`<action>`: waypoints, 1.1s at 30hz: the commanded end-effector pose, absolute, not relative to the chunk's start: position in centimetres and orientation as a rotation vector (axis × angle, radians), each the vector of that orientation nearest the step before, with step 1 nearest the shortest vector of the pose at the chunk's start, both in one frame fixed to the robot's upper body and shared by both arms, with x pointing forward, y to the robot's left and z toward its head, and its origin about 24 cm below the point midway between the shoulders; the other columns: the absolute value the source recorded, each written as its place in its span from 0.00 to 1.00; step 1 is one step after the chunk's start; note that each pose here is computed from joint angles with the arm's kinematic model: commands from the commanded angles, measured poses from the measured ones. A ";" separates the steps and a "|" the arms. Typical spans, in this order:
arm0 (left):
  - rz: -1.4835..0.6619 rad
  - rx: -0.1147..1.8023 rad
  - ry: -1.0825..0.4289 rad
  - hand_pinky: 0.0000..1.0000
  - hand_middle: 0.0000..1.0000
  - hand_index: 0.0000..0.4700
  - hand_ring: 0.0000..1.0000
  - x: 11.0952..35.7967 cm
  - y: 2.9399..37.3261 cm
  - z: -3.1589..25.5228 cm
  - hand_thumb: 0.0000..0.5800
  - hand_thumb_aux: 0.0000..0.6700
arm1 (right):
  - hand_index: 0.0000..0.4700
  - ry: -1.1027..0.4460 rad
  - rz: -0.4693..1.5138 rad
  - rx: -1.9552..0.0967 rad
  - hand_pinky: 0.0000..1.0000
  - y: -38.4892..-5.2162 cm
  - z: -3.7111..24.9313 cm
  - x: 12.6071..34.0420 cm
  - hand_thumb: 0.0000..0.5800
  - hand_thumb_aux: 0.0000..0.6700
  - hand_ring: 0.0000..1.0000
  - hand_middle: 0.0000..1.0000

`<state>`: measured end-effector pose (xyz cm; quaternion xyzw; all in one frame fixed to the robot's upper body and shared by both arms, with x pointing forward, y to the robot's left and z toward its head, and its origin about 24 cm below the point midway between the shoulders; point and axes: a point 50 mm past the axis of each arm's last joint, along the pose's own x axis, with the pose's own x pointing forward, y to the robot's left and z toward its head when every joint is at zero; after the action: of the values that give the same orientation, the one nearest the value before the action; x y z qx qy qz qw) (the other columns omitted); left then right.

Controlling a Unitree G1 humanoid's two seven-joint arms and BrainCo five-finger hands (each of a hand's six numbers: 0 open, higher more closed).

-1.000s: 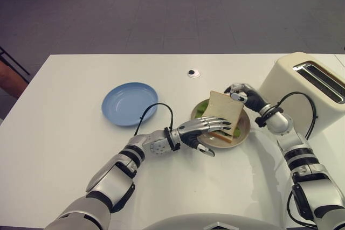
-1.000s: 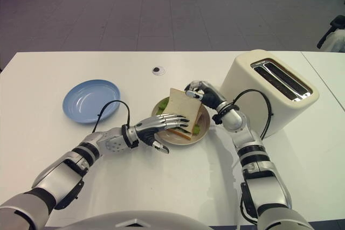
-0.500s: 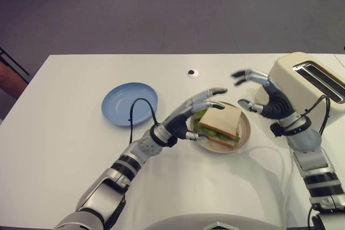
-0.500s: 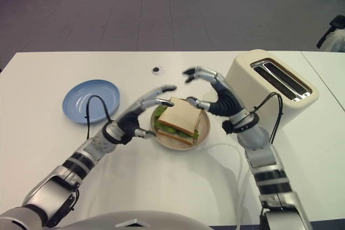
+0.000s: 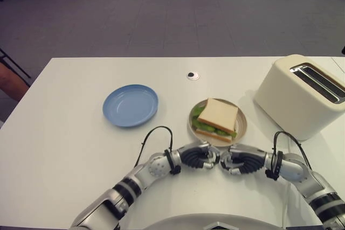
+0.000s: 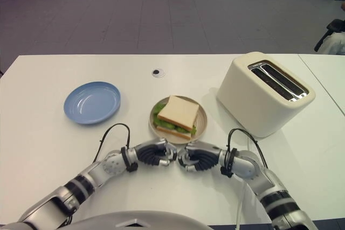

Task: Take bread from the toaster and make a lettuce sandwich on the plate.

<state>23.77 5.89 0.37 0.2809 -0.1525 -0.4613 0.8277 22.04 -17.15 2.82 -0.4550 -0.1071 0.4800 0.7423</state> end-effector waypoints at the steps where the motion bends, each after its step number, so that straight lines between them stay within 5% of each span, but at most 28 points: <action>1: -0.743 0.864 -0.053 1.00 1.00 1.00 1.00 26.8 8.7 -3.8 1.00 1.00 | 1.00 -0.217 0.788 -1.210 1.00 -16.5 1.3 26.8 1.00 1.00 1.00 1.00; 4: -0.578 0.971 0.021 1.00 1.00 1.00 1.00 28.7 10.8 -4.3 1.00 1.00 | 1.00 -0.211 0.642 -1.294 1.00 -16.1 0.4 29.0 1.00 1.00 1.00 1.00; 10: -0.483 0.969 0.014 1.00 1.00 1.00 1.00 29.1 12.2 -4.3 1.00 1.00 | 1.00 -0.219 0.592 -1.252 1.00 -15.4 -0.9 29.2 1.00 1.00 1.00 1.00; 11: -0.488 0.926 -0.054 0.95 0.95 0.88 0.95 28.9 12.0 -3.8 0.99 0.88 | 1.00 -0.231 0.578 -1.189 1.00 -15.6 -0.5 29.2 1.00 1.00 1.00 1.00; 12: -0.464 0.833 -0.166 0.00 0.00 0.63 0.00 28.7 11.7 -2.7 0.86 0.63 | 1.00 -0.271 0.569 -1.101 1.00 -15.8 0.4 29.0 1.00 1.00 1.00 1.00; 13: -0.440 0.694 -0.283 0.00 0.00 0.09 0.00 28.3 11.4 -1.2 0.18 0.09 | 0.82 -0.324 0.546 -0.998 0.86 -16.2 1.9 28.9 0.97 0.82 0.86 0.86; 14: -0.416 0.585 -0.398 0.00 0.00 0.00 0.00 27.7 11.3 0.2 0.00 0.00 | 0.61 -0.385 0.513 -0.910 0.25 -16.8 3.4 28.7 0.85 0.61 0.25 0.25; 15: -0.390 0.502 -0.479 0.00 0.00 0.00 0.00 27.1 11.5 1.2 0.00 0.00 | 0.29 -0.431 0.472 -0.837 0.00 -17.3 4.7 28.6 0.50 0.29 0.00 0.00; 16: -0.362 0.439 -0.544 0.00 0.00 0.00 0.00 26.6 11.8 2.0 0.00 0.00 | 0.00 -0.469 0.435 -0.780 0.00 -17.7 5.8 28.2 0.00 0.00 0.00 0.00; 26: -0.021 0.135 -0.659 0.00 0.00 0.00 0.00 27.3 12.5 5.2 0.00 0.00 | 0.00 -0.586 -0.055 -0.536 0.00 -17.0 7.2 28.8 0.00 0.00 0.00 0.00; 33: -0.017 0.104 -0.615 0.00 0.00 0.00 0.00 27.4 11.2 4.2 0.00 0.00 | 0.00 -0.611 -0.105 -0.474 0.00 -14.7 6.6 29.1 0.00 0.00 0.00 0.00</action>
<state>27.99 11.61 5.52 0.0601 -0.3301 -0.0124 0.9419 29.08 -15.16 6.85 -0.2395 -0.2993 -0.0509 0.9222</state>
